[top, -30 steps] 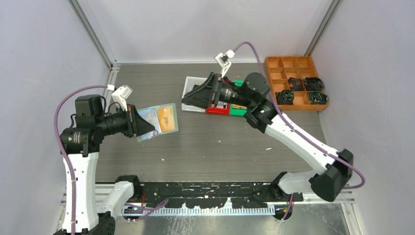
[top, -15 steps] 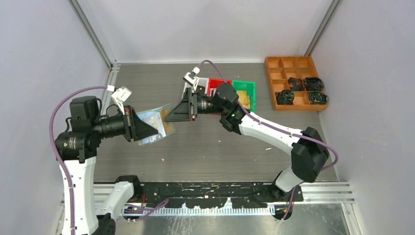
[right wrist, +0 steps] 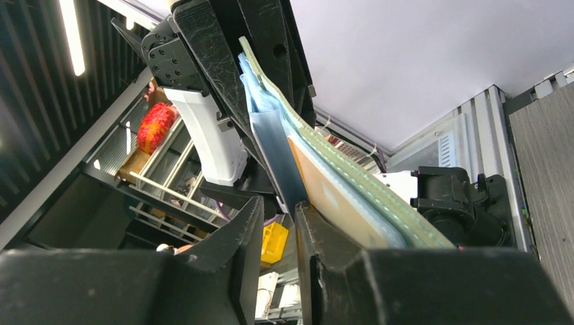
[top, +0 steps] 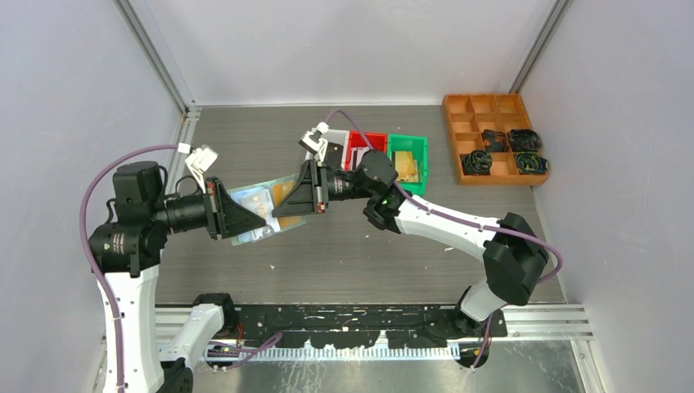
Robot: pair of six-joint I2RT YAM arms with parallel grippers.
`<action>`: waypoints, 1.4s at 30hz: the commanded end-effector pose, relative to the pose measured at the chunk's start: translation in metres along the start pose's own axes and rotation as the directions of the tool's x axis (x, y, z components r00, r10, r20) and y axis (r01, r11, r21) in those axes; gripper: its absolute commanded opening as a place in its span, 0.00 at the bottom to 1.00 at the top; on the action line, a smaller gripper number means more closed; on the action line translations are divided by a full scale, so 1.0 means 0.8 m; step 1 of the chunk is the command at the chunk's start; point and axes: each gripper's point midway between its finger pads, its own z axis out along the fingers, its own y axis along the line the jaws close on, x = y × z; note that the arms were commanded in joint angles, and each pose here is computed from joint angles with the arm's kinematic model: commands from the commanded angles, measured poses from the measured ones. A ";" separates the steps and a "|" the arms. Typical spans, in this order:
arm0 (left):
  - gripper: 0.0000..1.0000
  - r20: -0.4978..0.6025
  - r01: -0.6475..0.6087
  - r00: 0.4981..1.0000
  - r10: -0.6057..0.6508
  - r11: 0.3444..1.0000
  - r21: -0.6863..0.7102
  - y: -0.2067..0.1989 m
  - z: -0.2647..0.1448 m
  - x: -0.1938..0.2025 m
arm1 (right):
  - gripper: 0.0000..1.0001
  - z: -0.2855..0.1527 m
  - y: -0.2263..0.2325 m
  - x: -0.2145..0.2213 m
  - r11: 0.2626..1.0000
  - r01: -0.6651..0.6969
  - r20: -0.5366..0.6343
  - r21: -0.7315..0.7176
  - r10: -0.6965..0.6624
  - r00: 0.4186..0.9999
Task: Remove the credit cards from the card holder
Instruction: Remove the credit card from the card holder.
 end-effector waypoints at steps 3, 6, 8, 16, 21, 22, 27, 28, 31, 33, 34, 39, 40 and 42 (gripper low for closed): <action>0.01 0.050 -0.058 0.997 0.059 0.998 -0.014 -0.004 -0.003 -0.022 | 0.26 0.003 0.035 0.010 0.993 0.055 -0.023 -0.100 -0.057 0.998; 0.02 0.056 -0.054 0.997 0.053 0.999 0.003 -0.010 -0.003 -0.025 | 0.19 0.005 0.030 0.015 0.994 0.042 -0.028 -0.100 -0.045 0.999; 0.03 0.058 -0.055 0.997 0.054 0.998 0.016 -0.013 -0.003 -0.025 | 0.12 0.007 0.031 0.017 0.993 0.034 -0.031 -0.116 -0.038 0.999; 0.17 0.057 -0.046 0.998 0.041 0.995 0.092 -0.033 -0.005 -0.023 | 0.01 -0.005 0.034 0.005 0.989 0.047 0.025 -0.137 -0.044 0.999; 0.17 0.048 0.006 0.999 -0.014 0.986 0.164 -0.049 -0.007 -0.027 | 0.01 -0.018 0.032 0.004 0.986 0.141 0.063 -0.092 -0.136 0.989; 0.17 0.041 0.037 0.998 -0.046 0.980 0.194 -0.054 -0.006 -0.029 | 0.01 -0.021 0.033 0.005 0.982 0.169 0.073 -0.082 -0.163 0.984; 0.16 0.035 0.092 0.994 -0.107 0.951 0.295 -0.070 -0.007 -0.047 | 0.01 -0.031 0.036 0.008 0.970 0.241 0.088 -0.035 -0.238 0.967; 0.15 0.041 0.088 0.994 -0.104 0.952 0.294 -0.071 -0.008 -0.047 | 0.01 -0.032 0.037 0.008 0.969 0.246 0.090 -0.033 -0.243 0.966; 0.11 0.052 0.076 0.994 -0.095 0.954 0.288 -0.071 -0.008 -0.048 | 0.01 -0.033 0.037 0.009 0.969 0.247 0.092 -0.031 -0.243 0.966; 0.06 0.055 0.072 0.994 -0.092 0.956 0.284 -0.070 -0.007 -0.047 | 0.01 -0.034 0.036 0.011 0.970 0.243 0.089 -0.029 -0.240 0.967; 0.04 0.056 0.068 0.995 -0.087 0.958 0.280 -0.069 -0.007 -0.046 | 0.01 -0.035 0.036 0.012 0.969 0.244 0.089 -0.029 -0.240 0.967; 0.01 0.062 0.054 0.995 -0.073 0.962 0.268 -0.070 -0.009 -0.047 | 0.01 -0.042 0.031 0.013 0.970 0.242 0.100 -0.007 -0.240 0.966; 0.01 0.065 0.046 0.996 -0.066 0.962 0.268 -0.071 -0.009 -0.047 | 0.01 -0.043 0.031 0.012 0.970 0.242 0.102 -0.003 -0.240 0.965; 0.02 0.070 0.032 0.996 -0.053 0.963 0.267 -0.073 -0.010 -0.047 | 0.01 -0.045 0.029 0.011 0.971 0.241 0.106 0.005 -0.240 0.965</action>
